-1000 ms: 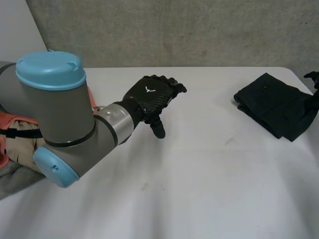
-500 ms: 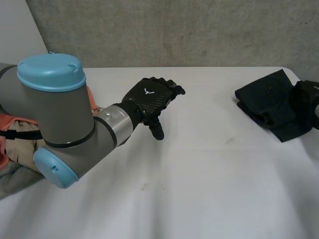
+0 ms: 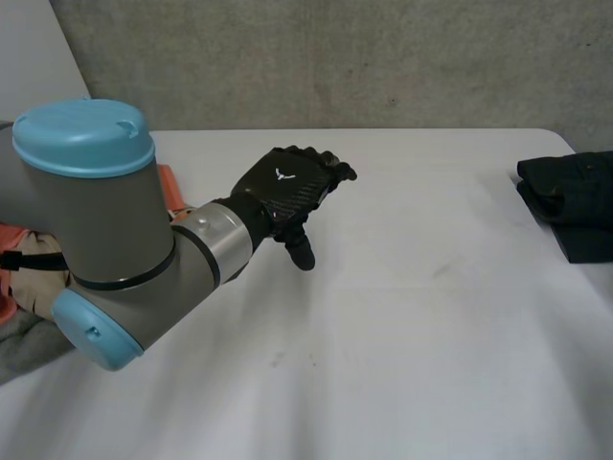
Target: Fold the laundry.
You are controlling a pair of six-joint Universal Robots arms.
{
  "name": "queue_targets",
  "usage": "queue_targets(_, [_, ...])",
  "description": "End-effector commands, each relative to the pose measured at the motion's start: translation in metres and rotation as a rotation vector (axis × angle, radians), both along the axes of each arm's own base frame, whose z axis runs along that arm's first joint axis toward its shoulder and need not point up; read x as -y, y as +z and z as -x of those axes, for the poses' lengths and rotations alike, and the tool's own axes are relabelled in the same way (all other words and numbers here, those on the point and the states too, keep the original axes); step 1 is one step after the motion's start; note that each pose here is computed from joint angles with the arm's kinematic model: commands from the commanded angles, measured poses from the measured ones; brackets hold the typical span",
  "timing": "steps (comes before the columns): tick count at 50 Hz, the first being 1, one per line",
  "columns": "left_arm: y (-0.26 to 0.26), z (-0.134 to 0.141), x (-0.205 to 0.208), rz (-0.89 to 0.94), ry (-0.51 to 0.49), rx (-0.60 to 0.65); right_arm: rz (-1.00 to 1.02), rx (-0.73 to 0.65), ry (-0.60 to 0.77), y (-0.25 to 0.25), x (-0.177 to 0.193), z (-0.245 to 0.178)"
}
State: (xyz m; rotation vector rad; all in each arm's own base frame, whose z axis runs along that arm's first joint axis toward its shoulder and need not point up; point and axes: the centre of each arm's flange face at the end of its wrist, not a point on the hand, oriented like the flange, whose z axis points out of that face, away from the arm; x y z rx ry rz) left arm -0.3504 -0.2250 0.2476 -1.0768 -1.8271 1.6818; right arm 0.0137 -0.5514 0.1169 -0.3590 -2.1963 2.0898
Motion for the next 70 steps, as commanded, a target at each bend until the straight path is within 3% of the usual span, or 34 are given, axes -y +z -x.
queue_targets(1, [-0.001,-0.001,-0.001,-0.003,0.001,0.002,-0.013,-0.006,0.029,0.004,-0.001,0.001])
queue_targets(6, [0.005,-0.002,-0.002,0.007,0.001,-0.009,-0.070,-0.065,0.065,0.024,-0.013,-0.001])
queue_targets(9, [0.012,-0.003,-0.004,0.018,0.002,-0.022,-0.116,-0.229,0.034,0.045,-0.024,0.002])
queue_targets(14, [0.027,-0.006,-0.005,0.053,0.009,-0.049,-0.108,-0.549,-0.239,0.106,-0.042,0.026])
queue_targets(17, [0.034,-0.010,-0.003,0.072,0.031,-0.059,-0.023,-0.588,-0.309,0.135,-0.049,0.024])
queue_targets(21, [0.053,-0.023,0.011,0.150,0.144,-0.096,0.131,-0.589,-0.101,0.152,-0.068,-0.029])
queue_targets(22, [0.063,-0.032,0.021,0.198,0.219,-0.118,0.223,-0.589,0.044,0.165,-0.084,-0.063])
queue_targets(28, [0.089,-0.080,0.067,0.356,0.480,-0.137,0.421,-0.566,0.526,0.174,-0.153,-0.157])
queue_targets(33, [0.076,-0.141,0.113,0.433,0.665,0.083,0.407,-0.532,0.805,0.152,-0.212,-0.212])
queue_targets(34, [0.065,-0.158,0.126,0.446,0.706,0.179,0.368,-0.514,0.875,0.141,-0.230,-0.227])
queue_targets(37, [0.042,-0.186,0.150,0.437,0.763,0.325,0.289,-0.487,0.956,0.127,-0.252,-0.241])
queue_targets(38, [0.027,-0.208,0.165,0.419,0.797,0.407,0.227,-0.477,0.997,0.118,-0.263,-0.247])
queue_targets(42, [-0.015,-0.252,0.188,0.328,0.849,0.559,0.090,-0.512,1.059,0.093,-0.280,-0.251])
queue_targets(47, [-0.044,-0.275,0.190,0.239,0.871,0.633,0.005,-0.603,1.085,0.070,-0.288,-0.252])
queue_targets(51, [-0.058,-0.300,0.183,0.161,0.951,0.687,-0.018,-0.631,1.074,0.064,-0.288,-0.249])
queue_targets(70, [-0.095,-0.324,0.193,0.142,0.995,0.763,-0.055,-0.622,1.070,0.054,-0.289,-0.245])
